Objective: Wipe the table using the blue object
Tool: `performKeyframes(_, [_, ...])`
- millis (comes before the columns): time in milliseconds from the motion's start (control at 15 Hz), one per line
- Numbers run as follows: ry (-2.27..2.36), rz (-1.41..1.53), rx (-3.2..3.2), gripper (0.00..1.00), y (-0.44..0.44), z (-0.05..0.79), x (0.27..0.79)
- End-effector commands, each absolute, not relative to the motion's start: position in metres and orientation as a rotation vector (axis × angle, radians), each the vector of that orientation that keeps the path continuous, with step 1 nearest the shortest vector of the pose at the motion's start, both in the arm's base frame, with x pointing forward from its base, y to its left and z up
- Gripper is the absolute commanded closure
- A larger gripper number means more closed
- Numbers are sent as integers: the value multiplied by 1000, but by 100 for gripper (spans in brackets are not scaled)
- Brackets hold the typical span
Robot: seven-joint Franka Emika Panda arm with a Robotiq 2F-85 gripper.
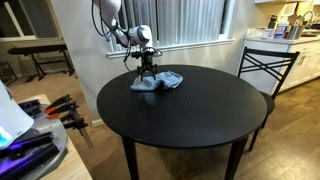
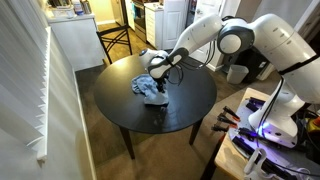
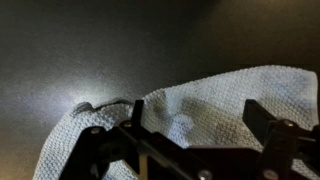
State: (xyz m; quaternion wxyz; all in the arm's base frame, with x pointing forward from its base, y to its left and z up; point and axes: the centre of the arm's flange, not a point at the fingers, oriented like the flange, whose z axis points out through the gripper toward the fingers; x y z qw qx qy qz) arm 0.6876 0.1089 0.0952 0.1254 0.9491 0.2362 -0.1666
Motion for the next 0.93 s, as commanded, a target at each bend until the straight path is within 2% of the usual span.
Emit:
performKeyframes(0, [677, -447, 2806, 0, 111, 64, 714])
performKeyframes(333, [678, -418, 2836, 0, 113, 43, 724])
performKeyframes(800, [807, -144, 2900, 0, 129, 54, 743])
performKeyframes(867, [858, -105, 2909, 25, 131, 53, 745])
